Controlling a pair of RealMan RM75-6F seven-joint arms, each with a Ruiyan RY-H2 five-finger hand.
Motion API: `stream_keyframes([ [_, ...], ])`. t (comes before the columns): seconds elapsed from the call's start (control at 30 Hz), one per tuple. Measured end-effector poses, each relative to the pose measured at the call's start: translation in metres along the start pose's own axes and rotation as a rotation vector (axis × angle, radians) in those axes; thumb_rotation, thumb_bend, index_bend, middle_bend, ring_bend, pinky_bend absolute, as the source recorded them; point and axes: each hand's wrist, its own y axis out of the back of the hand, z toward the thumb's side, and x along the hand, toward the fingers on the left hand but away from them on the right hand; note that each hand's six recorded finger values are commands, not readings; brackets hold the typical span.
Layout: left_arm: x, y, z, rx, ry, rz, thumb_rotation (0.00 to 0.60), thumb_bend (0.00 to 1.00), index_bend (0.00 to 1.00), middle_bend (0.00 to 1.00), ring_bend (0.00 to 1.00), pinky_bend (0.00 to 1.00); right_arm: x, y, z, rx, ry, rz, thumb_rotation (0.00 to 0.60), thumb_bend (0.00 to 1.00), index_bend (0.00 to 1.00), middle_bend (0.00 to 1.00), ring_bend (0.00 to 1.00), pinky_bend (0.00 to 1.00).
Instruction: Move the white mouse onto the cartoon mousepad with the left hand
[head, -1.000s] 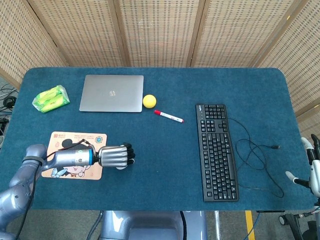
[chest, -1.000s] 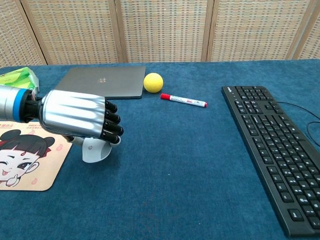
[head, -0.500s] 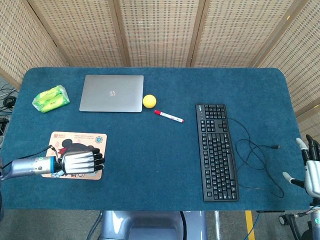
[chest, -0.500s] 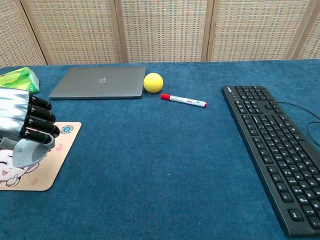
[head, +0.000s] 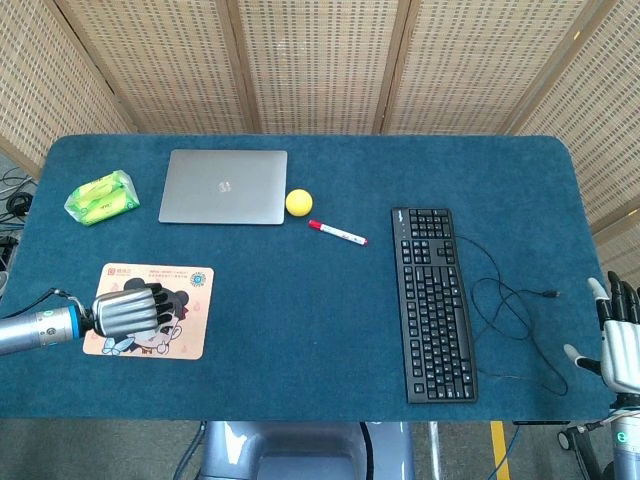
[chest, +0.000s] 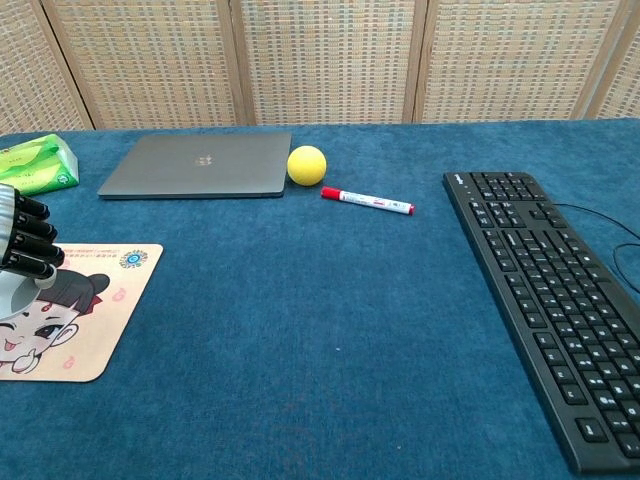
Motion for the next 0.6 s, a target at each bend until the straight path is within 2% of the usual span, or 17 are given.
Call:
stream_keyframes([
  [0.23, 0.009, -0.007, 0.002, 0.008, -0.022, -0.037, 0.6, 0.23, 0.68, 0.44, 0.44, 0.49, -0.003, -0.002, -0.006, 0.007, -0.022, 0.003, 0.6, 0.0, 0.09, 0.0, 0.0, 0.0],
  [0.6, 0.022, -0.01, -0.001, 0.007, -0.008, -0.051, 0.6, 0.18, 0.68, 0.44, 0.44, 0.49, -0.004, -0.003, -0.007, 0.005, -0.025, 0.006, 0.6, 0.0, 0.09, 0.0, 0.0, 0.0],
])
